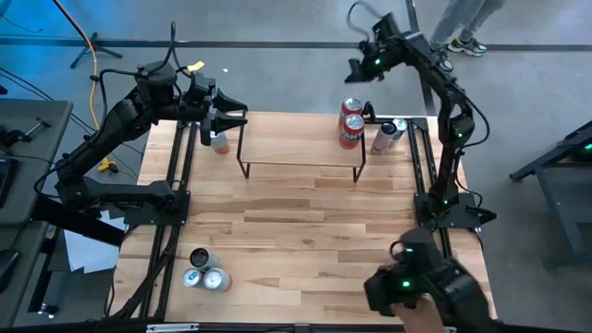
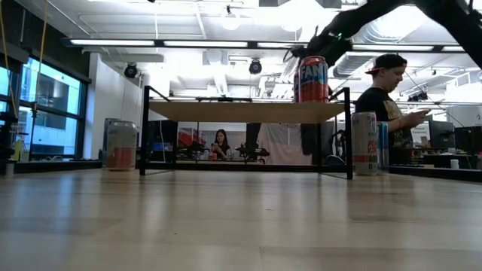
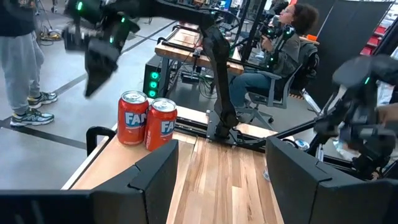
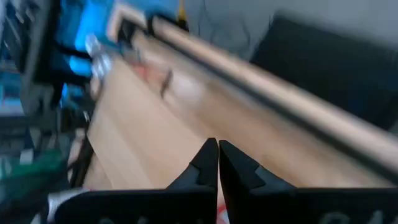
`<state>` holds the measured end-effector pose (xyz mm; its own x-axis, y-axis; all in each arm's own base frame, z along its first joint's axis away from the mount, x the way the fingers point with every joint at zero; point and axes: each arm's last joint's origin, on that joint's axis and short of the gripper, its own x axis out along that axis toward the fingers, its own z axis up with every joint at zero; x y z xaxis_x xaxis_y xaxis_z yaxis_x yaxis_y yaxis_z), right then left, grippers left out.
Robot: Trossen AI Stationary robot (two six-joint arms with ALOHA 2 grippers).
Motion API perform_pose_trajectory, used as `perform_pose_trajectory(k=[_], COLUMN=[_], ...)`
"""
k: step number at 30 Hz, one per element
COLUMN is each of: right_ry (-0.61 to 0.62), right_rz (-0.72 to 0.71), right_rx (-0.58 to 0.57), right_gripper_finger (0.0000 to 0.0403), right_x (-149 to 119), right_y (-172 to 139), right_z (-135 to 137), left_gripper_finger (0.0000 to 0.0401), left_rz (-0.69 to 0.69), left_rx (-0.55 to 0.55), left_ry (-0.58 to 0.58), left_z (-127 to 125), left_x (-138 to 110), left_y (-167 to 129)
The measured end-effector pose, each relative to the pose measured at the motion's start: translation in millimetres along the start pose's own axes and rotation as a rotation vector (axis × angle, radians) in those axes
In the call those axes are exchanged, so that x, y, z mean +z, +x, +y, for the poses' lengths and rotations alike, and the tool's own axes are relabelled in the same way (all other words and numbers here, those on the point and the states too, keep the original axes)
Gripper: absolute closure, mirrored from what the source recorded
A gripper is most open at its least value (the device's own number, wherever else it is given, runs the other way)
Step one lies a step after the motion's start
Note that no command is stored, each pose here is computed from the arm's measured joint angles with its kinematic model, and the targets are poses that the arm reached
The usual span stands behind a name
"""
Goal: Place canned beverage on shelf
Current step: Put the bottom right white-pink soda can on the shelf
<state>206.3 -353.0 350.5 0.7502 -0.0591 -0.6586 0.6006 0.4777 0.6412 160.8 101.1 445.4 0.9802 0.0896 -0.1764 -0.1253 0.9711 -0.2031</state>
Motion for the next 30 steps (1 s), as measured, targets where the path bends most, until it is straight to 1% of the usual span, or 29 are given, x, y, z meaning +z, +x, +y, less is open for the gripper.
perform_pose_trajectory(k=[3,6,10,13,18,21,23,25,27,30], right_ry=[-0.083,-0.201,-0.392,-0.517,-0.72,-0.839,-0.889,-0.888,-0.864,-0.77], right_rz=[-0.137,-0.246,-0.32,-0.345,-0.323,-0.286,-0.271,-0.275,-0.314,-0.411], right_rx=[0.006,0.011,0.041,0.068,0.155,0.231,0.275,0.291,0.285,0.305], right_gripper_finger=[0.0403,0.0403,0.0403,0.0403,0.0403,0.0403,0.0403,0.0403,0.0403,0.0403], right_x=[4,-1,-22,-42,-78,-107,-127,-147,-168,-200], right_y=[-32,-66,-105,-120,-123,-118,-112,-104,-96,-85], right_z=[13,32,66,95,137,160,171,176,178,177], left_gripper_finger=[0.0197,0.0197,0.0197,0.0197,0.0197,0.0197,0.0197,0.0197,0.0197,0.0197], left_rz=[0.0,-0.001,-0.004,-0.01,-0.017,-0.018,-0.018,-0.018,-0.019,-0.017], left_rx=[0.0,0.0,0.001,0.003,0.014,0.039,0.042,0.042,0.04,-0.002], left_ry=[0.004,0.006,0.008,0.012,0.016,0.014,0.012,0.017,0.028,0.047], left_z=[0,0,0,0,0,1,1,1,1,-2], left_x=[0,0,0,1,2,2,2,2,2,2], left_y=[0,0,0,0,0,0,0,0,0,0])
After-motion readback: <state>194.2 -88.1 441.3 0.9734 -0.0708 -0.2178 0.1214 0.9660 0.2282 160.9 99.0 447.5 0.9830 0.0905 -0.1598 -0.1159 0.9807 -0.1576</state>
